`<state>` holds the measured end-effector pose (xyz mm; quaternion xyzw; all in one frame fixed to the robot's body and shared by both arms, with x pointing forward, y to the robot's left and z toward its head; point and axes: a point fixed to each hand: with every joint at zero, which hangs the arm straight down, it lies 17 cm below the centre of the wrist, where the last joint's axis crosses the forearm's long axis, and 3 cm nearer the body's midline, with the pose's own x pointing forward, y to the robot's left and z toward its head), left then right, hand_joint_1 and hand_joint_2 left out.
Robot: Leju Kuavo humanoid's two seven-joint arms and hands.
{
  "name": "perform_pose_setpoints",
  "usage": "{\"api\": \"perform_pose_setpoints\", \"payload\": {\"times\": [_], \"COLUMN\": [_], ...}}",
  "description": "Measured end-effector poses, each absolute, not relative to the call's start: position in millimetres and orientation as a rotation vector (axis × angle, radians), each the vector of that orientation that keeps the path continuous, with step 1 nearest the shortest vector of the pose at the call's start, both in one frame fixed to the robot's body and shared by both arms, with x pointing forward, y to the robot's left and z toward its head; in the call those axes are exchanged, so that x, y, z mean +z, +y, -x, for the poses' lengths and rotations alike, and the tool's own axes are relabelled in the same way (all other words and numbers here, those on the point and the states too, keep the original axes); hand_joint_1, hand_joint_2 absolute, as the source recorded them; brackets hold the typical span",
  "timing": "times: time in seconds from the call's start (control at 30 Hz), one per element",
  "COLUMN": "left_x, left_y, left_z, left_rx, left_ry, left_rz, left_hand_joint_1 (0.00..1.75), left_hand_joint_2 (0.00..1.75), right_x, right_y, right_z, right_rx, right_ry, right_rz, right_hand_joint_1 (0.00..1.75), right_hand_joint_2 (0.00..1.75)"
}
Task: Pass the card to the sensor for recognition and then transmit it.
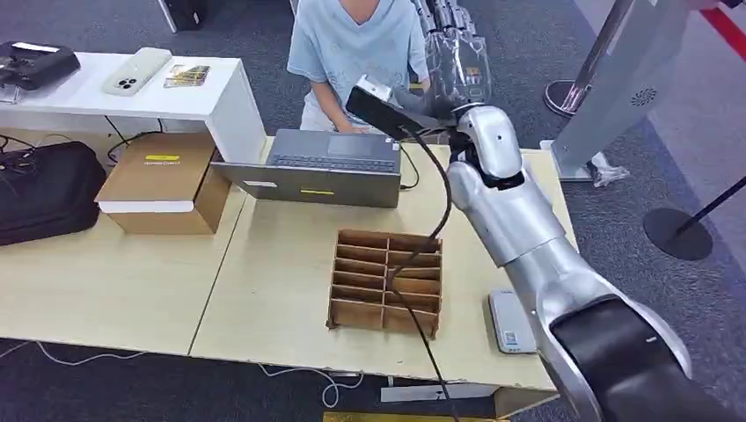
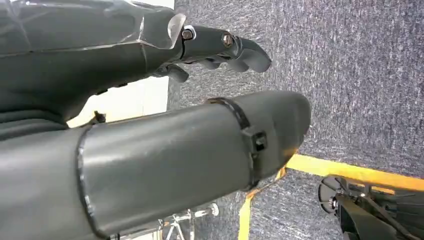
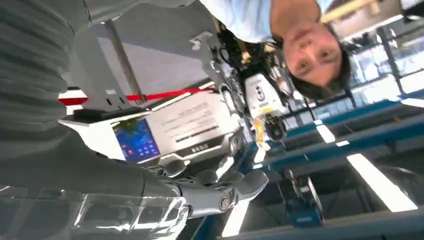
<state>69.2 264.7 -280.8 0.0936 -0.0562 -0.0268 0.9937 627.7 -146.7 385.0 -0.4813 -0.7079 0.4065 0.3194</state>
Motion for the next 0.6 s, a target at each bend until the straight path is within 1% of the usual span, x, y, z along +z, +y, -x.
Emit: {"api": "perform_pose_setpoints", "payload": {"times": [0.23,0.6], "left_x": [-280.8,-280.8], "left_y": [266.3,268.5], "left_z": [-69.7,-70.3], "left_rx": [-0.056,-0.058], "left_ry": [-0.111,-0.113], "left_rz": [-0.19,-0.194], "left_hand_joint_1": [0.0,0.0], "left_hand_joint_2": [0.0,0.0], "right_x": [373.7,350.7], "right_y": [-151.2,-163.8], "right_z": [-654.0,-668.2], "right_rx": [1.129,1.154], "right_ry": [-1.683,-1.528], "right_rz": [1.295,1.266], "right_hand_joint_1": [0.0,0.0], "right_hand_joint_2": [1.75,1.75]}}
